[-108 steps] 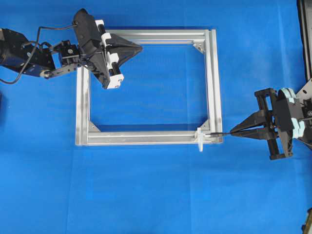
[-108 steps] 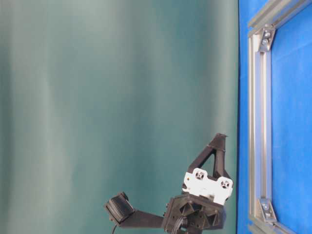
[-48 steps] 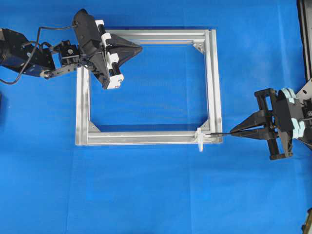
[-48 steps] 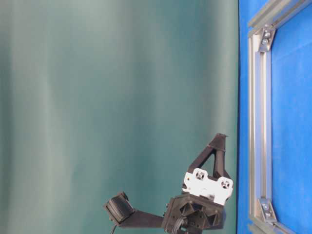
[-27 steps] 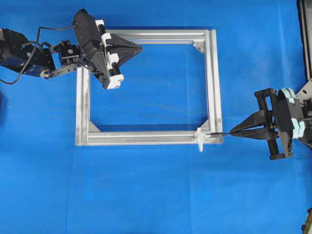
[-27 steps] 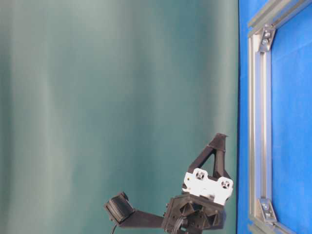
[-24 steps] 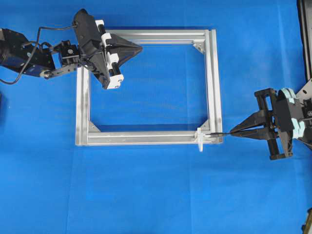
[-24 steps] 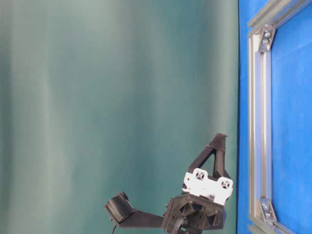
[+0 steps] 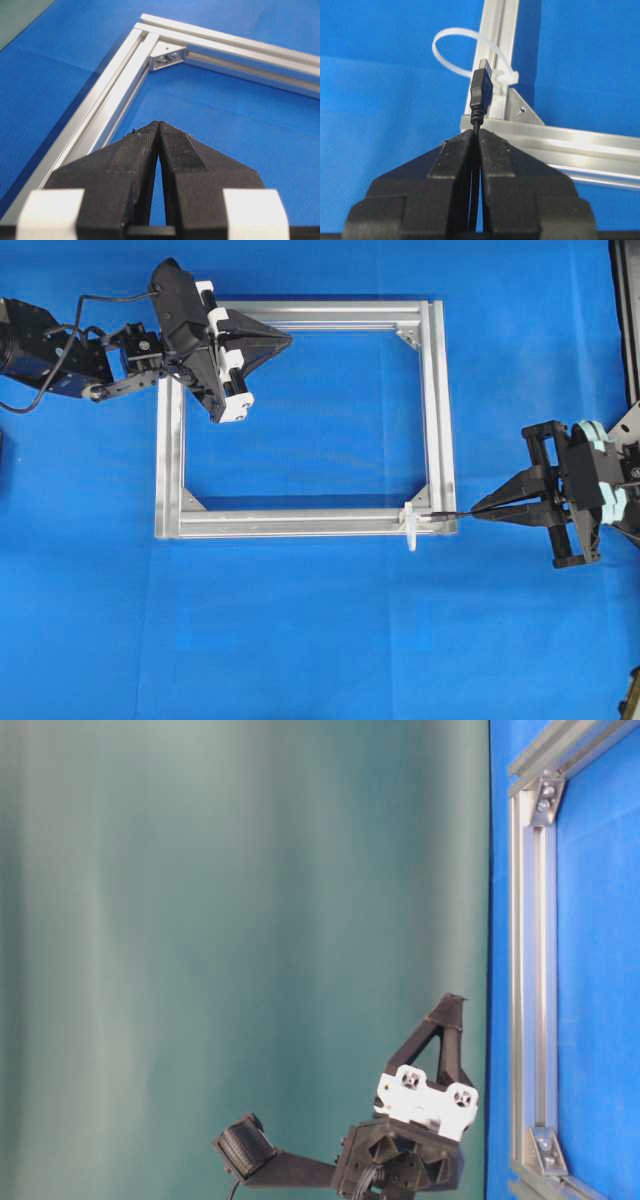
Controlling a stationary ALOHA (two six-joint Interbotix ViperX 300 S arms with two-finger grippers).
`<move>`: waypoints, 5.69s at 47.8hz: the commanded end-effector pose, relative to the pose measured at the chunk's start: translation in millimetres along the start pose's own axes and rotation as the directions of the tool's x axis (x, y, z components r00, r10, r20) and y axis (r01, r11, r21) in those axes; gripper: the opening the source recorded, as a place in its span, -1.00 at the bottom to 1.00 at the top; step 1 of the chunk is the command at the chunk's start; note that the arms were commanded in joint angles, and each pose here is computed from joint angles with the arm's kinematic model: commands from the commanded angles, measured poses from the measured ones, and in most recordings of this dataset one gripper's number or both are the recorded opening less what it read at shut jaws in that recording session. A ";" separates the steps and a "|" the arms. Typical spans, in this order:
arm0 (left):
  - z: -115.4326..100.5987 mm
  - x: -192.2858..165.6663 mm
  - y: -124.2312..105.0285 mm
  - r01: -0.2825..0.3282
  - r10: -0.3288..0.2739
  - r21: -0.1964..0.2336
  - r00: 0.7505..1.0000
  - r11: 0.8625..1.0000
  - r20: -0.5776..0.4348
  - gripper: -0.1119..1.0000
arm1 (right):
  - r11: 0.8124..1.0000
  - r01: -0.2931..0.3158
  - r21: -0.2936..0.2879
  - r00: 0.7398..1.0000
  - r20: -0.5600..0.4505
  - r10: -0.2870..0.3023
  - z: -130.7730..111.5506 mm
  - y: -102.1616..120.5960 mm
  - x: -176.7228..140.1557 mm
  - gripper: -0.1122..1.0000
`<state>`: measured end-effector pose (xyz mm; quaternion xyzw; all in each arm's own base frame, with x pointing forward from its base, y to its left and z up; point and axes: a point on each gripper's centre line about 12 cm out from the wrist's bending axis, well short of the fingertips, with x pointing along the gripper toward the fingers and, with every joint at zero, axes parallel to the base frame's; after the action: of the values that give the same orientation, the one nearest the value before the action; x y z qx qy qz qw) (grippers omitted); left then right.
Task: Insert the wire through the string loop located on the right side.
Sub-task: 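Align the USB plug with the white zip-tie loop on the frame, then push the plug leftward through the zip-tie loop with the right gripper, then swing the left gripper down toward the plug emerging from the loop, then close the left gripper on the USB plug beyond the loop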
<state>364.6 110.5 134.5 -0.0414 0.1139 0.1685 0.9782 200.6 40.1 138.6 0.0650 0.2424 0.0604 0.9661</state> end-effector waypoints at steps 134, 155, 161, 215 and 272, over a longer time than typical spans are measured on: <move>1.8 -37.4 -178.9 0.445 -0.445 0.081 0.895 0.892 -0.014 -0.80 | 1.000 0.009 -0.021 0.999 0.042 -0.008 32.1 9.5 73.3 -0.85; 38.1 28.5 -208.0 0.429 -0.423 0.080 0.903 0.900 -0.077 -0.80 | 1.000 0.010 -0.021 0.999 0.039 -0.009 31.2 9.3 73.3 -0.85; 44.4 39.8 -212.2 0.427 -0.420 0.081 0.903 0.901 -0.092 -0.80 | 1.000 0.009 -0.021 0.999 0.042 -0.008 32.1 9.5 73.3 -0.85; 41.0 46.9 -208.1 0.413 -0.403 0.060 0.905 0.909 -0.134 0.78 | 1.000 0.010 -0.021 0.999 0.037 -0.009 31.2 9.4 73.1 -0.85; -0.1 66.1 -207.4 0.401 -0.381 0.061 0.900 0.914 -0.210 0.77 | 1.000 0.010 -0.021 0.999 0.036 -0.009 30.8 9.3 73.3 -0.85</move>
<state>489.9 -61.7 108.8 -0.0279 0.2315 -0.0399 0.9716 273.6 56.5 125.9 0.0536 0.2405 0.0560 0.9675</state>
